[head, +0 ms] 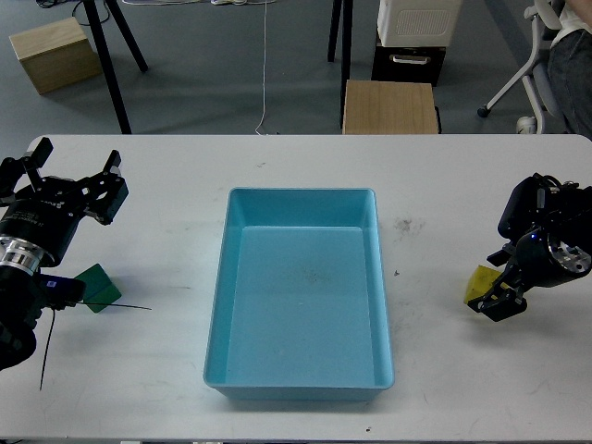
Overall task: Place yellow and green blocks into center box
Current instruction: 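Lower the right gripper onto the yellow cube and grasp it, then lift the yellow cube and carry it over the blue tray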
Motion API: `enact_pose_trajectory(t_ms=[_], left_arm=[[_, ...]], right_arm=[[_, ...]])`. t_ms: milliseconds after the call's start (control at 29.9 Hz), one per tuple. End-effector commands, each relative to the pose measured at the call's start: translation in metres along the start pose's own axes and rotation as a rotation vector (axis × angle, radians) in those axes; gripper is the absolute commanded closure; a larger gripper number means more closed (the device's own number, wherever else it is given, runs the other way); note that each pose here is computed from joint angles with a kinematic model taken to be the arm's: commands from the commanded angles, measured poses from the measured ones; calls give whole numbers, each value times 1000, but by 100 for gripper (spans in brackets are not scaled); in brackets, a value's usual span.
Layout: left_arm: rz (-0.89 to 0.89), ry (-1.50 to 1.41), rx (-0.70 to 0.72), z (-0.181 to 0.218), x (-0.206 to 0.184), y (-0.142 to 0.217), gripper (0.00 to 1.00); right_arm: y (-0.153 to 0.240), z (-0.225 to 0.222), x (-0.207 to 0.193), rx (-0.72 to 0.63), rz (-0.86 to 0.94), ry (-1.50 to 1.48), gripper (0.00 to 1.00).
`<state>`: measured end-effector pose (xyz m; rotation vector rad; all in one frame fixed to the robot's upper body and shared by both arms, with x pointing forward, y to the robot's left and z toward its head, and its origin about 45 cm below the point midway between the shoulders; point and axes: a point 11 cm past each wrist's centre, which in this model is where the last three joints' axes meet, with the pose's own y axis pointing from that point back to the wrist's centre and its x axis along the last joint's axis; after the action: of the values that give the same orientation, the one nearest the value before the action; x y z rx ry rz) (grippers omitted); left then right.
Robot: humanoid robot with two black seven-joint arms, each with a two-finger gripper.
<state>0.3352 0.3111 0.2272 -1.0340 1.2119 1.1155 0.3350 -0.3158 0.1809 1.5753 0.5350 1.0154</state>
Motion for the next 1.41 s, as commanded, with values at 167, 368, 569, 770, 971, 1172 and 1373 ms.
enact_pose_trajectory(t_ms=[167,368,569,770,971,1172,1373], left_arm=[[1,-3,-4,1,1,0,0],[4,-4,-6,2,2,0,0],[4,-2,-8,3,1,0,0],[4,-3,-9,3,2,0,0],[13,-10,-21,7,5,0,0],[14,-25,-30,13,5,0,0],[15,-21,-29,11,6,0,0]], right_arm=[[-5,-3,-11,4,-42,18,8],[-6,-3,-12,8,-34,6,19],[-10,-4,-12,14,-37,4,21],[-9,-3,-11,11,-37,8,52],[-7,0,-9,0,-36,18,84],[29,21,43,-85,152,131,98],[102,40,115,-219,336,272,100]])
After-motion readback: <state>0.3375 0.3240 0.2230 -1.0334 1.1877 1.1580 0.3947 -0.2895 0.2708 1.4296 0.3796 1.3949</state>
